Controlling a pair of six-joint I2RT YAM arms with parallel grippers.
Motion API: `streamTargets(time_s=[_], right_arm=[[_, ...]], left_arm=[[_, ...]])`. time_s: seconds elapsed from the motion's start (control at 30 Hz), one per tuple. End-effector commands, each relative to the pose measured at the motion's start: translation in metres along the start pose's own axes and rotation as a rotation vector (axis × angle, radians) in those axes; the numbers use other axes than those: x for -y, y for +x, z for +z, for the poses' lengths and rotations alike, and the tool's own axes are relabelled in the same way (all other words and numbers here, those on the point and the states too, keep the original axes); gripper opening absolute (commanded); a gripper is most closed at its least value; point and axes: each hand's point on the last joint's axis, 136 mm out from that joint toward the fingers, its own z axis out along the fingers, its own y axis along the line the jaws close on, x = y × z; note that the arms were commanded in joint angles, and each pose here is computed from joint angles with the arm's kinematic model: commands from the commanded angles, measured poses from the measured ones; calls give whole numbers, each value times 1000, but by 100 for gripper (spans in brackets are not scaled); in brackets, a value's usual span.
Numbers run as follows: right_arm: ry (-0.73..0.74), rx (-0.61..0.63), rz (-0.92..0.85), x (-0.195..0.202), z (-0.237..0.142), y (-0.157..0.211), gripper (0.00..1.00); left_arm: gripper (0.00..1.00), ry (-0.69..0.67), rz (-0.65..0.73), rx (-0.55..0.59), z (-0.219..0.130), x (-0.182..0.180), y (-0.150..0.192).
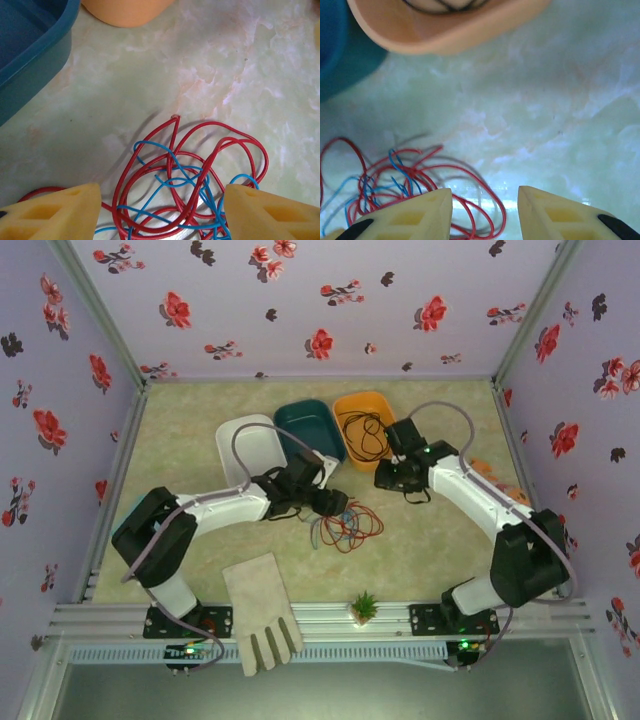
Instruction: Untangle the cables
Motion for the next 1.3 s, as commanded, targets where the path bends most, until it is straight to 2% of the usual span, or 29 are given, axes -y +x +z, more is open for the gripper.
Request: streamTargets(time_s=[0.0,0.17,0.37,0.67,0.83,1.0,1.27], right_arm=[[-56,-18,30,-5,6,13,40],[-65,-100,40,-3,28,40,41],[-60,-151,19,-6,40,54,41],[-60,-209,29,-9,54,73,33],[-99,-220,28,-22,60,75,33],[-36,-207,-12,-20,58,73,32],[11,-203,-2,-16,66,77,30]], left_arm=[[66,21,-17,-16,9,6,-3],[66,14,-36,-55,22,2,5],[65,4,-45,-80,28,-1,12],[53,-9,-56,-111,35,-6,22],[41,1,-50,-102,32,-3,18],[34,8,-50,-90,29,-1,14],[33,17,-46,-61,21,2,9]])
